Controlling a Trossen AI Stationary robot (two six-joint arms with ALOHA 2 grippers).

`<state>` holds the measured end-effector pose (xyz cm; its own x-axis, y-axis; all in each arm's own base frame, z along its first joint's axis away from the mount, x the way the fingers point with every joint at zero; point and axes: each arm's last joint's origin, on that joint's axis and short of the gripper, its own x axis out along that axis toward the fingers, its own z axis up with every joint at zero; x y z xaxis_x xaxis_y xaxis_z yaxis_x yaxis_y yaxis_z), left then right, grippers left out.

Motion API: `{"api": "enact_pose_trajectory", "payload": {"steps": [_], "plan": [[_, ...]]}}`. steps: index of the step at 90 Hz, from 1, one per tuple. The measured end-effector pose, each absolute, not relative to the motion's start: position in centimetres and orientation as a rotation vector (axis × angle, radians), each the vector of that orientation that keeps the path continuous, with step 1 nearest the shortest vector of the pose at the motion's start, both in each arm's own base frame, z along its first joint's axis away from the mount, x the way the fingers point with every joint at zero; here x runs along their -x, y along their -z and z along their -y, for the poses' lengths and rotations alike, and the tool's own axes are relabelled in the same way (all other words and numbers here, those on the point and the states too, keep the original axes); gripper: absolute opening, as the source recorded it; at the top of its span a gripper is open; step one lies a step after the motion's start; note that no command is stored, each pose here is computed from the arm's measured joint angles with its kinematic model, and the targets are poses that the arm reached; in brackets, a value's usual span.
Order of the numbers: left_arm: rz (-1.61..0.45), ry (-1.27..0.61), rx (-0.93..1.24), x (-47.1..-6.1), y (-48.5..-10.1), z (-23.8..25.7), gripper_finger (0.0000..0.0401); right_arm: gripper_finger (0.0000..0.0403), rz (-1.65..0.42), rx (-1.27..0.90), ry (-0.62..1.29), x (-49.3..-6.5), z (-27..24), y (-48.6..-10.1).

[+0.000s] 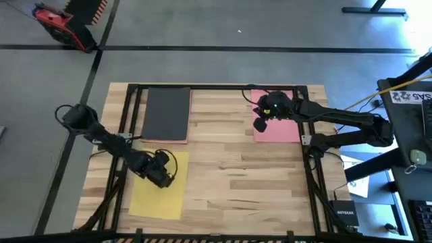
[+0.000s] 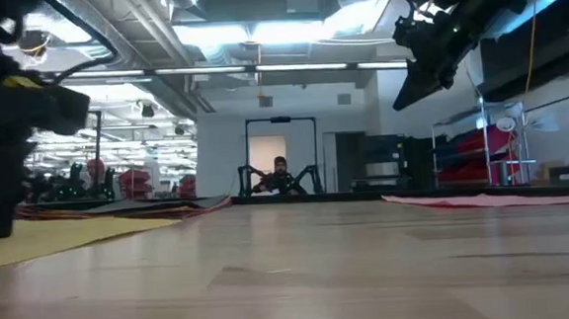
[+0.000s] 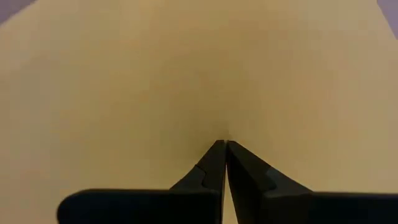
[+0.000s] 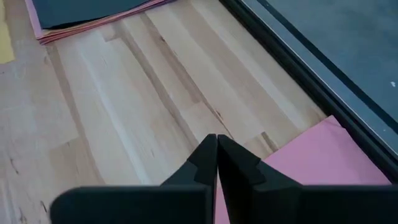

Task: Organize paper
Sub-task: Move the yellow paper to the bottom left of the table, then move the black paper to the top center of the table

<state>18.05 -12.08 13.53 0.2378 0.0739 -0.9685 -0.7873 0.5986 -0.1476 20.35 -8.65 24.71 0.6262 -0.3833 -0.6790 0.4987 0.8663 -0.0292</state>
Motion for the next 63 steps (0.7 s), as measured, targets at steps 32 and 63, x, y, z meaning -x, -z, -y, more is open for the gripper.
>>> {"api": "enact_pose_trajectory", "payload": {"steps": [32, 63], "plan": [[-1.234, -0.728, 0.809, -16.5, -14.0, 13.7, 0.0000, 0.0000, -0.737, -0.169, 0.509, -20.3, 8.7, -24.7], [-1.142, -0.582, 0.767, -17.6, -17.0, 12.8, 0.0000, 0.0000, -0.737, -0.169, 0.509, -20.3, 8.7, -24.7]]}}
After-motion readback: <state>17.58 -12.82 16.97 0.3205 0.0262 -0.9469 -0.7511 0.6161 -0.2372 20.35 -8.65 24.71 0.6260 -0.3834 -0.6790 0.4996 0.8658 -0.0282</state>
